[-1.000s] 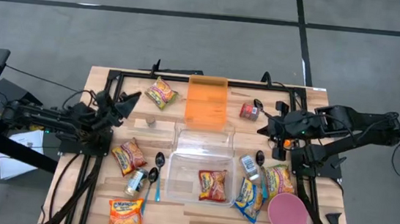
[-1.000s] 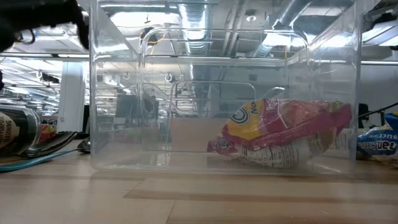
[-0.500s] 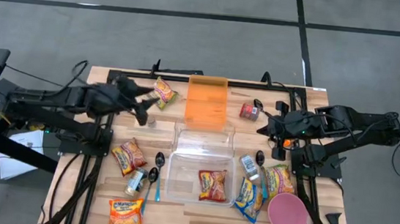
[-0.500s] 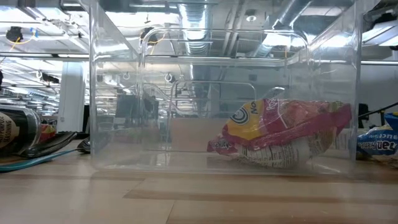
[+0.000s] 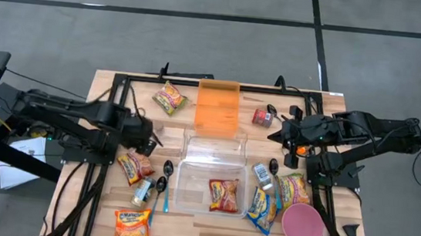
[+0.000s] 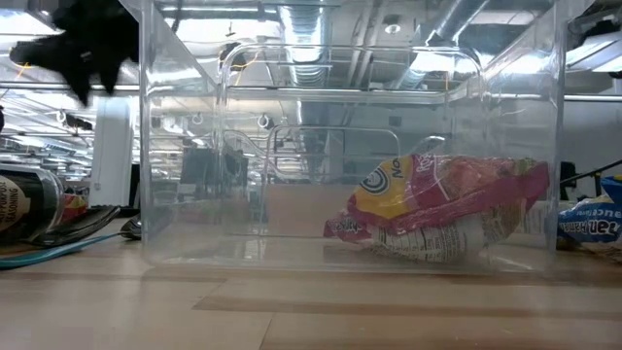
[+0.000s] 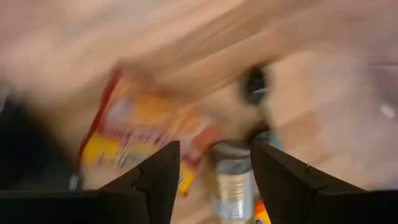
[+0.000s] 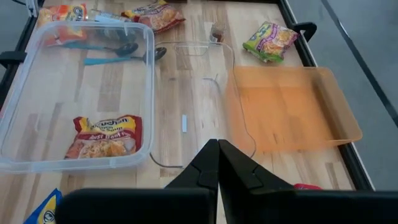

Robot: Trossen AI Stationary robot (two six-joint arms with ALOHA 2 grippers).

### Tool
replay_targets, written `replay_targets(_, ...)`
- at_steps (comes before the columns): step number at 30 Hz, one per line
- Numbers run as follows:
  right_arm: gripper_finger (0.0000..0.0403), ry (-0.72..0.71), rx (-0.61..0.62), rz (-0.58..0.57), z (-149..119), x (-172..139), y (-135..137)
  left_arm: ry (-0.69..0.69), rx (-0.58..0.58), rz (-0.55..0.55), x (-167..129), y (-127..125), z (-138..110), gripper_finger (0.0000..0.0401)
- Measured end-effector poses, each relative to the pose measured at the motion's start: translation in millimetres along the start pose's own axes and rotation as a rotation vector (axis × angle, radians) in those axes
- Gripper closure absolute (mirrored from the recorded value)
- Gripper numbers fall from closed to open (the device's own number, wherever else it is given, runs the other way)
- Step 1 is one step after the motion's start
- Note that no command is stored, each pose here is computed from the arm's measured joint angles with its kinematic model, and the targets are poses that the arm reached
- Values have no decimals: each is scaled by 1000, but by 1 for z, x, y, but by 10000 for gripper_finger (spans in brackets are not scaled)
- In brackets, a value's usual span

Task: Pick & Place Food Item
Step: Put the red noodle pack into the white transparent bin

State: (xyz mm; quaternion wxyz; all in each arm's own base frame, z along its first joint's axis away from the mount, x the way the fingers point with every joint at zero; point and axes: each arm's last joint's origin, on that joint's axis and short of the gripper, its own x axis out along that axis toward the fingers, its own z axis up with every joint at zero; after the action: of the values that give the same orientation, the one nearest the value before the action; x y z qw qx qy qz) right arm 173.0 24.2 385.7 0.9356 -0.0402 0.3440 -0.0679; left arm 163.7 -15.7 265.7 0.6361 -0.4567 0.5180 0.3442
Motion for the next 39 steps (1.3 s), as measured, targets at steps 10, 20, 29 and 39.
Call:
replay_targets(10, 403, -1, -5, 1, 0, 0, 0, -16, -460, 121, 36, 15, -44, 249)
replay_targets(20, 403, -2, -52, 0, 0, 0, 0, -72, -611, 50, 58, 9, -55, 300)
replay_targets(29, 403, -4, -35, 0, 0, 0, 0, -102, -645, 108, 80, 2, -48, 310)
replay_targets(39, 403, -1, -18, -1, 0, 0, 0, -93, -649, 152, 83, 3, -49, 311)
